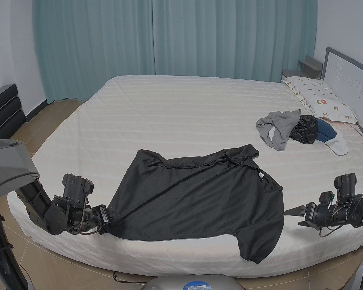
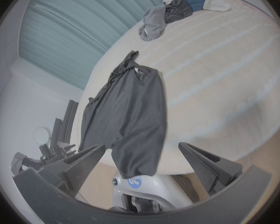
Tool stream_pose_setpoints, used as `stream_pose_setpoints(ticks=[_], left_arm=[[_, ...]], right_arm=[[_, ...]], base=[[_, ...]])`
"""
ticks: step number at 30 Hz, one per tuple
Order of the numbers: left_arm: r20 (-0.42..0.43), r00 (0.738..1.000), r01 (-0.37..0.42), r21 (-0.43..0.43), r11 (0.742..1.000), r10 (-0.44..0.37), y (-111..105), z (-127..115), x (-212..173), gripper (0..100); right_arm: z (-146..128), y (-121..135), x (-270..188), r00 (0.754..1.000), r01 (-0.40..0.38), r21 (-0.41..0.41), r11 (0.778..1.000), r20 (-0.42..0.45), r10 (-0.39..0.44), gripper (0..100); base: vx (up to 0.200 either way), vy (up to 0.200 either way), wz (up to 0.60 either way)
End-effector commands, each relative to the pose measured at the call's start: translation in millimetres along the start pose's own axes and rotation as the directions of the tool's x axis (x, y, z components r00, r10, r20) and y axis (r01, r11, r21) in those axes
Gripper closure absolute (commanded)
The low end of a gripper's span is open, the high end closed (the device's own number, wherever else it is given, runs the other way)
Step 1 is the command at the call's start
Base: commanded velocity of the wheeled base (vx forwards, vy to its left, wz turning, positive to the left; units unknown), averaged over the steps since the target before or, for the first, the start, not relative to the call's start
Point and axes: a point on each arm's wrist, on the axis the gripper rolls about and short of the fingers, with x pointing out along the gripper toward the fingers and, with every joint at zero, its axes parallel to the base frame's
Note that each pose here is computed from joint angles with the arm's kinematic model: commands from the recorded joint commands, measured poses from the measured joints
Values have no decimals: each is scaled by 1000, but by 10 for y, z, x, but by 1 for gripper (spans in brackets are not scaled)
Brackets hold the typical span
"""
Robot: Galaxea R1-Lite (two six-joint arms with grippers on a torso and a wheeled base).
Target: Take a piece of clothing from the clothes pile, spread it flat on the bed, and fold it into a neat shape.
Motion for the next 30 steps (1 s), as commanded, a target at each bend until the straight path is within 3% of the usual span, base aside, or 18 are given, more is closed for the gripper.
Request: stream_pose_setpoints(ticks=[1,3,5,11,16,26,30], left_arm=[[63,997,51,-55,997,-47,-72,157,-105,0],[94,994,65,-148,987,-52,-111,258,-91,0],[97,994,73,-174,982,-57,-88,296,-88,0],[96,994,69,-180,981,-52,-85,316,-54,0],[92,994,67,-182,981,-51,-83,310,-33,0],[73,994,100,-197,975,-87,-36,335,-7,0],[79,993,105,-200,974,-91,-51,360,2,0]], right_arm=[[207,120,142,998,-41,-4,999,38,41,0],[308,186,213,996,-64,7,998,56,63,0],[384,231,280,995,-80,24,996,68,79,0],[533,367,499,991,-100,44,994,91,96,0],[602,431,680,991,-70,34,997,118,65,0],[832,653,1118,982,-62,31,998,179,56,0],[879,720,1255,986,-45,36,998,162,38,0]], base=[[0,0,0],[0,0,0],[100,0,0],[200,0,0],[200,0,0],[0,0,0],[0,0,0]])
